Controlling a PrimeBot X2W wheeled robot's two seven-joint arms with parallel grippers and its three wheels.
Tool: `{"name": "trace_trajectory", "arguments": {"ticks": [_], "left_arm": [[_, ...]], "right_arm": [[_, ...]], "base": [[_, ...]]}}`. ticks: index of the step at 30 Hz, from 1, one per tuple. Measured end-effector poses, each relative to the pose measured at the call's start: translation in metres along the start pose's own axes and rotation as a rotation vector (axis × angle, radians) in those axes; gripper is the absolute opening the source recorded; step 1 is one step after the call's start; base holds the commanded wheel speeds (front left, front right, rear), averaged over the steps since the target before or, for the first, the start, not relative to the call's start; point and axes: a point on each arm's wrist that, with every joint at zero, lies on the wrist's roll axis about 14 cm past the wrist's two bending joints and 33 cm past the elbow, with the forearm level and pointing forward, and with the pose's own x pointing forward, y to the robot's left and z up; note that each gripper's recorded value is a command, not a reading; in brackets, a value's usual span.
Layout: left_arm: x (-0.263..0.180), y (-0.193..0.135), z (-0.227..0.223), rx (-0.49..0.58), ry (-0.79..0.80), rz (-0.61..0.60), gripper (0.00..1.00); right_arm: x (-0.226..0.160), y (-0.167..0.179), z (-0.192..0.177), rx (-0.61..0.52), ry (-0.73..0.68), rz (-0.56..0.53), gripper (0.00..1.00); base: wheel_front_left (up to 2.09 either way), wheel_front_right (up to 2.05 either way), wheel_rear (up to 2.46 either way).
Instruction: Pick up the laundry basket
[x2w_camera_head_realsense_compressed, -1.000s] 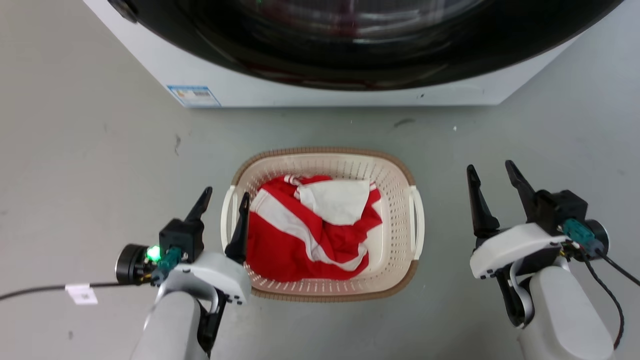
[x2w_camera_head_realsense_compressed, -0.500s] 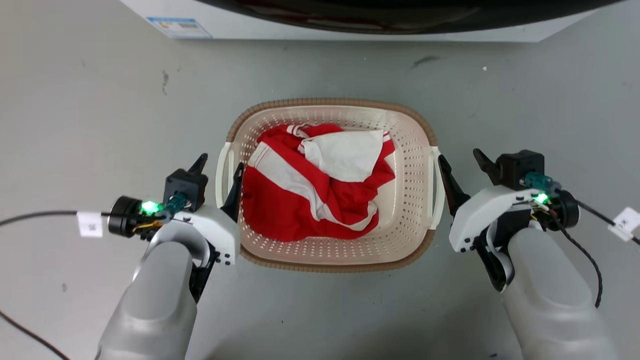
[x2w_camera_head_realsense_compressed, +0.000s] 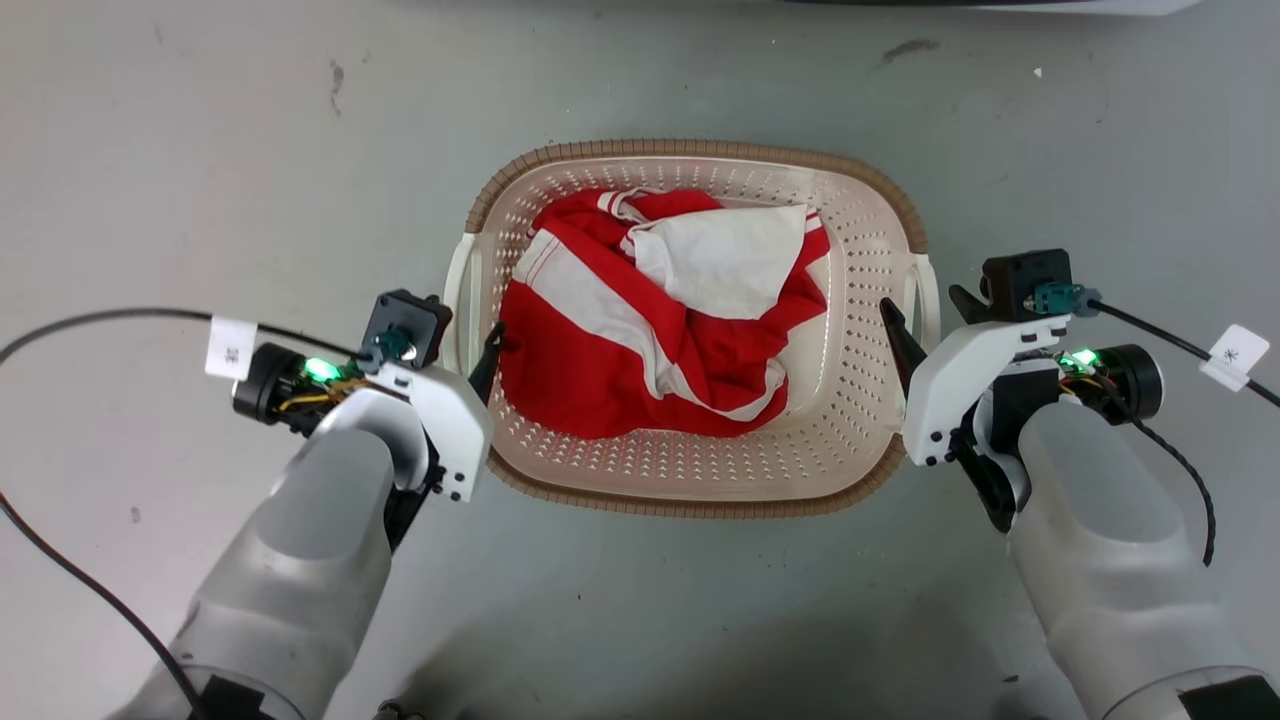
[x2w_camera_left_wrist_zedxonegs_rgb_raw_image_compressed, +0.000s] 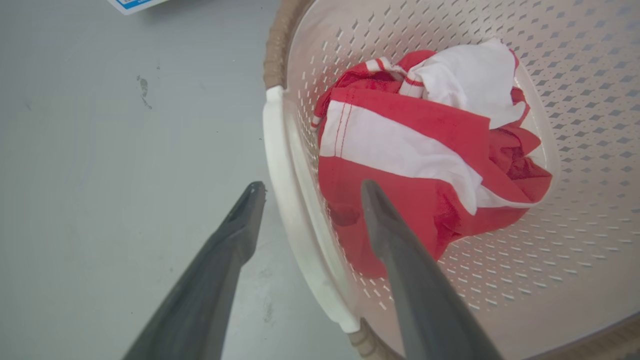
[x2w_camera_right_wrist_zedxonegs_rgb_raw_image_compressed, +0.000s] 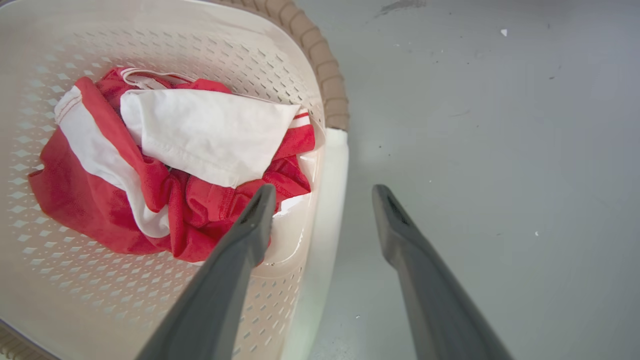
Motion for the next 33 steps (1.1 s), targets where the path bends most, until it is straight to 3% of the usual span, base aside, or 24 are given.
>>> {"name": "trace_trajectory", "arguments": {"ticks": [15,33], "left_arm": [[0.013,0.002,-0.017,0.018,0.156,-0.065,1.0],[0.017,-0.004,-0.026,0.015,0.211,-0.128,1.0]], "right_arm": [[0.021,0.004,-0.024,-0.012,0.148,0.022,1.0],[0.035,0.008,-0.028,-0.004,0.191,0.036,1.0]], "base": [[0.0,0.0,0.0],[0.0,0.0,0.0]]}}
